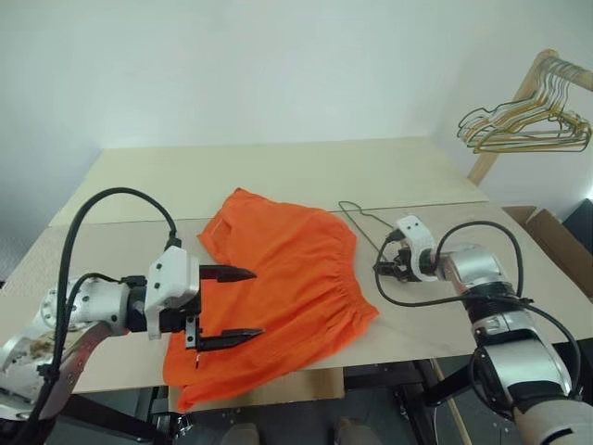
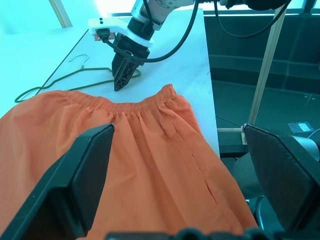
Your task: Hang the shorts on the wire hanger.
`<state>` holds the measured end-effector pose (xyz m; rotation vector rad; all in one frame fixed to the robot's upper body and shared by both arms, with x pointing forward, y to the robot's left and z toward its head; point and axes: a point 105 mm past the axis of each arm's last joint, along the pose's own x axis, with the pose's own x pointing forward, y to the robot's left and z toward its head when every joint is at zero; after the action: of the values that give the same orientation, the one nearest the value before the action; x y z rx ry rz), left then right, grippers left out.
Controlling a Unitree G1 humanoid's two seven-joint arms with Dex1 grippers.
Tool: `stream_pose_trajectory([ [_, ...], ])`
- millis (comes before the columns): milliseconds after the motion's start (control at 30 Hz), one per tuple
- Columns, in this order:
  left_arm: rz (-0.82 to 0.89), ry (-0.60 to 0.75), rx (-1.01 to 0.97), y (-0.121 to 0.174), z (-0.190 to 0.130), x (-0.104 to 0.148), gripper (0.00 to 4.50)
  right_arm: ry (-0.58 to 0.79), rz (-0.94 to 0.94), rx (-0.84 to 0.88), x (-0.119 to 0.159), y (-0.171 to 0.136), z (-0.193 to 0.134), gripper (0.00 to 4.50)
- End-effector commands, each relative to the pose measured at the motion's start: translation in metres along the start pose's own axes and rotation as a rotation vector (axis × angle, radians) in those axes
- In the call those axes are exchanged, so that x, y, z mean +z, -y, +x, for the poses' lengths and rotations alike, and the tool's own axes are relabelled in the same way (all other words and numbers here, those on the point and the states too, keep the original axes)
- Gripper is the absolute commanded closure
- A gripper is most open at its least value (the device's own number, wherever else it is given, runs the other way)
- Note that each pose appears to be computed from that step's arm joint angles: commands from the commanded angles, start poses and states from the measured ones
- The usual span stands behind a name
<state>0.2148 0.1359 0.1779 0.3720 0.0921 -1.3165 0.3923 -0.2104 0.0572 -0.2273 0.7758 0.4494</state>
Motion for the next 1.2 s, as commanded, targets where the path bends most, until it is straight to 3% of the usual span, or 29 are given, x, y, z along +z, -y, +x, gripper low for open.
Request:
stream_pose_trajectory([
  [33,0.037,0.009,-0.012,0.006,0.004,0.005,0.0,-0.093,0.044,0.021,-0.023,-0.002,0.006,2.14],
  [267,0.06,-0.055,-0.001,0.002,0.004,-0.005,0.0,-0.119,-0.028,-0.045,-0.032,0.003,0.01,4.46],
  [433,0.07,-0.063,0.0,0.001,0.005,-0.007,0.0,-0.11,-0.014,-0.09,-0.034,0.008,0.011,4.46],
  [633,0.068,-0.079,0.065,-0.011,0.009,-0.013,0.0,0.136,0.175,-0.138,0.005,0.016,-0.001,4.46],
  [767,-0.018,0.115,0.204,-0.037,0.015,0.003,0.0,0.307,0.23,-0.169,0.036,0.018,-0.021,4.46],
  [933,-0.418,0.438,0.283,-0.066,0.025,0.017,0.0,0.455,0.13,-0.174,0.061,0.001,-0.045,4.46],
  [1100,-0.67,0.629,0.328,-0.094,0.046,0.024,0.0,0.656,-0.162,-0.147,0.085,-0.043,-0.07,4.46],
  [1200,-0.726,0.734,0.342,-0.107,0.051,0.04,0.0,0.899,-0.344,-0.179,0.099,-0.075,-0.088,4.46],
])
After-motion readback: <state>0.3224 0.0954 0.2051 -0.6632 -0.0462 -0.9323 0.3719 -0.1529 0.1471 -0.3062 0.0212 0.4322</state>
